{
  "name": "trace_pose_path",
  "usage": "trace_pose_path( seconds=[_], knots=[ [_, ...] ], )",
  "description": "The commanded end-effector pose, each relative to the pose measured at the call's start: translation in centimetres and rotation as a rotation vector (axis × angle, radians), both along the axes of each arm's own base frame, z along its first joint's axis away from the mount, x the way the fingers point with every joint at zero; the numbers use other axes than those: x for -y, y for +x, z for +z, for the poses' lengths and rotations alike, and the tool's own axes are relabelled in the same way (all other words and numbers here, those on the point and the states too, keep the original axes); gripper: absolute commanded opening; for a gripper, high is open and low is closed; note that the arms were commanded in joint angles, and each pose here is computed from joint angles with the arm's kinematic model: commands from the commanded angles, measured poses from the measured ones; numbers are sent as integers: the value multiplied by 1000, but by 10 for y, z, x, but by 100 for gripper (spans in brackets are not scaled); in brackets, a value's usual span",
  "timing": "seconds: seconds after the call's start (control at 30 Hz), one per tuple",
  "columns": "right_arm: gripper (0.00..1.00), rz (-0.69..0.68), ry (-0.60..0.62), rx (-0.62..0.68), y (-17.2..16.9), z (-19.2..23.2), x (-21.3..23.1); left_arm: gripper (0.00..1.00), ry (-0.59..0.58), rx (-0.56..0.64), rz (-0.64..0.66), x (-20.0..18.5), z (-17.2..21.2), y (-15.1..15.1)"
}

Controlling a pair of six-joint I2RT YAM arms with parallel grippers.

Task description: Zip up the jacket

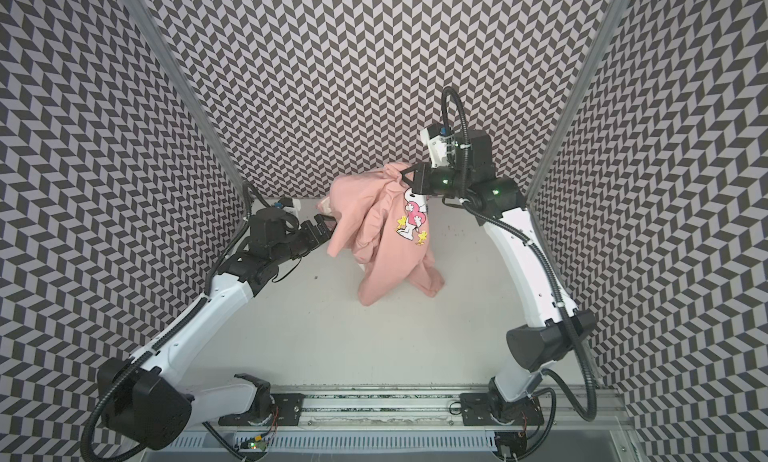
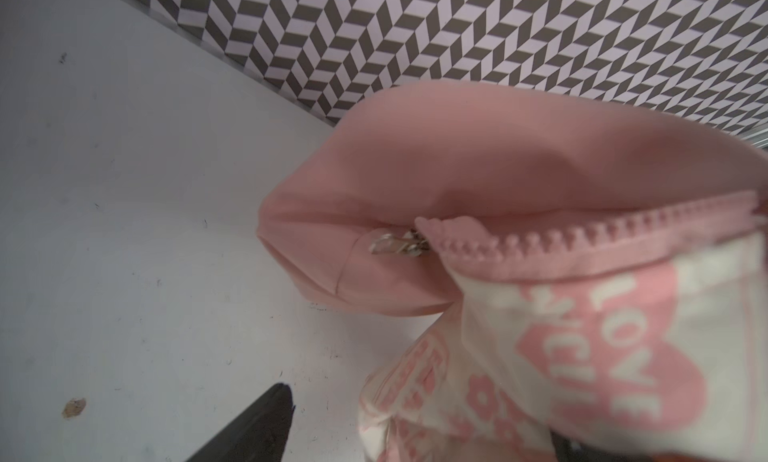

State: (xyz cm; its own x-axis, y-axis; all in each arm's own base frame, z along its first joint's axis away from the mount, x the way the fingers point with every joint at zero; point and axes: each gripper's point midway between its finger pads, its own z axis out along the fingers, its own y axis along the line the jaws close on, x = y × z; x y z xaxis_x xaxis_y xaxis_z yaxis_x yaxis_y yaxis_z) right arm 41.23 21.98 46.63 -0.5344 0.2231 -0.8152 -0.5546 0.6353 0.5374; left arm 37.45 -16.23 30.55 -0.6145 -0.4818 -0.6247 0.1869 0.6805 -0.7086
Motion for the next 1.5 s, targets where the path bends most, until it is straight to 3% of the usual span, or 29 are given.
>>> trace_pose_path(
  seconds=[0.0,0.07,0.1,0.17,0.23,0.37,0.5,0.63,0.83,0.9,1.0,1.07,1.13,1.2,1.23,1.27,1.37,1.4,1.47],
  knots=[
    [5,18,22,5,-7,-13,1,98,39,-18,-8,-7,-4,-16],
    [12,-47,-40,-89,0,-69,10,97,53,-83,-2,-10,-30,-23],
    [21,-75,-74,-126,2,-92,15,96,58,-116,1,-12,-43,-27],
    [57,-134,-143,-217,-1,-141,30,96,65,-175,24,-18,-66,-39],
    [76,-160,-163,-253,-11,-168,40,96,59,-196,45,-24,-78,-51],
    [96,-226,-217,-274,-27,-192,58,98,52,-229,39,-27,-97,-71],
    [98,-292,-288,-324,-28,-215,73,97,41,-301,-37,-12,-123,-86],
    [98,-274,-285,-406,-21,-247,65,97,49,-307,-154,28,-141,-98],
    [95,-244,-319,-546,-12,-294,53,95,108,-386,-246,73,-185,-90],
    [89,-244,-333,-585,-12,-312,53,94,123,-414,-264,78,-199,-86],
    [65,-243,-348,-639,-20,-334,55,91,139,-437,-302,89,-211,-85],
    [44,-241,-333,-651,-30,-341,56,69,99,-431,-347,98,-209,-87],
    [28,-245,-321,-662,-42,-346,59,38,59,-418,-381,105,-203,-90],
    [24,-261,-338,-669,-54,-347,66,17,59,-420,-389,105,-202,-93],
    [25,-287,-357,-663,-60,-342,73,6,65,-431,-389,103,-204,-97],
    [34,-318,-375,-646,-62,-335,81,0,72,-444,-388,101,-207,-100],
    [77,-401,-387,-515,-60,-286,97,0,106,-491,-388,92,-221,-113],
    [86,-415,-371,-448,-56,-265,96,0,117,-510,-388,88,-226,-119],
    [95,-410,-341,-311,-44,-230,86,0,139,-539,-387,81,-233,-130]
  ],
)
